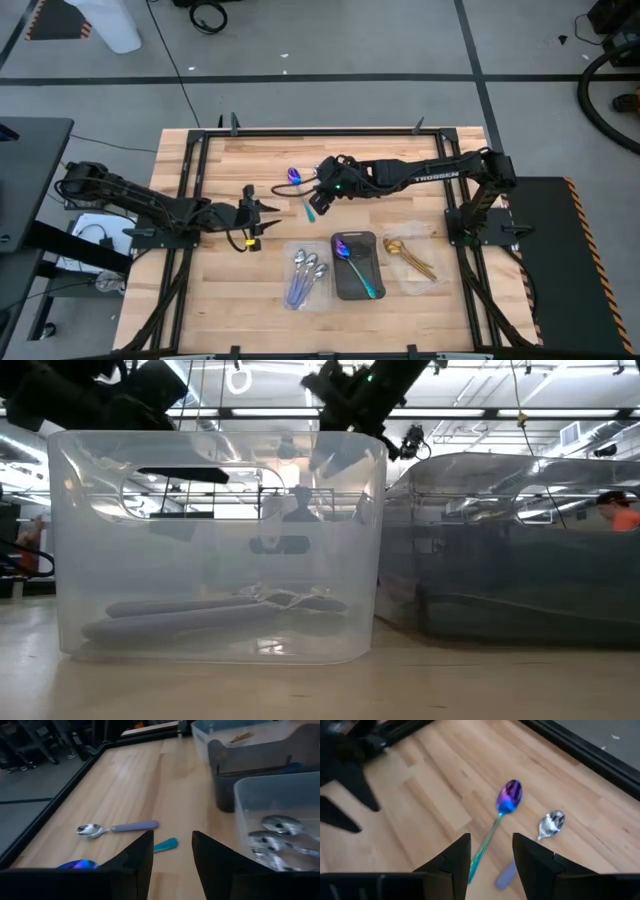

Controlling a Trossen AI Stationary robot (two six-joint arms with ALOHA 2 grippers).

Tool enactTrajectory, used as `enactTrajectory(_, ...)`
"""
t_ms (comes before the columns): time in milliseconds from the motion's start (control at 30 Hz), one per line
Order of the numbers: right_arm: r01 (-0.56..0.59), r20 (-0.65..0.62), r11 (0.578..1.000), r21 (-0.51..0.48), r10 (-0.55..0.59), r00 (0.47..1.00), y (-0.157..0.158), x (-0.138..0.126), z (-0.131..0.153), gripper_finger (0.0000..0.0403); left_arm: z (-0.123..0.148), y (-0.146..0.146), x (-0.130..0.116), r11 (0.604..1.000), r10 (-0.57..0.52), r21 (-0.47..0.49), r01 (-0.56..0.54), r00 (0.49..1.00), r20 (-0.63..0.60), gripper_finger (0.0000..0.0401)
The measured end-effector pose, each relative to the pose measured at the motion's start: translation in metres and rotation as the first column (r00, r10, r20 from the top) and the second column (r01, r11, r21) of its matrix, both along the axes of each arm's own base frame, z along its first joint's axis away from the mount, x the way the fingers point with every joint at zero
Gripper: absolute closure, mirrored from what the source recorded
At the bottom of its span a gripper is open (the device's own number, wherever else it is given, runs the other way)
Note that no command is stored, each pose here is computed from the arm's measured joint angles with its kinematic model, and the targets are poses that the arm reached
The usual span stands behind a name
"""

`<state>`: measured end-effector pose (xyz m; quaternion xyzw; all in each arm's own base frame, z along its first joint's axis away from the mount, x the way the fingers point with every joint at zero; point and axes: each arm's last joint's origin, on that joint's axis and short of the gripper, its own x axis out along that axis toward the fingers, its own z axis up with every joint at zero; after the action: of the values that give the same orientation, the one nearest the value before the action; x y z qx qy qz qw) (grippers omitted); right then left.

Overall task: Sort silverware by color (type)
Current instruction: Put the purple spoon into the left transparent bin

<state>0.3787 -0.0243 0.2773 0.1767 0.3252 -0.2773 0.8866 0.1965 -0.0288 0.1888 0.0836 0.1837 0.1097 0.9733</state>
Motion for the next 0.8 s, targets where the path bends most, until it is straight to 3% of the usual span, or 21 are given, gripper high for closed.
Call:
enactTrajectory(500,0.164,-0.05,0.985,0.053,-0.161,0.986,-0.043,0.026,-0.056,0.0255,-0.003,0.026,0.001,0.991,0.134,-0.006,-0.134,0.991,-0.029,0.026)
enactTrajectory(800,0.173,-0.115,0.984,0.042,-0.167,0.979,-0.055,0.031,-0.082,0.0231,-0.004,0.026,0.001,0.99,0.138,-0.006,-0.139,0.99,-0.038,0.026)
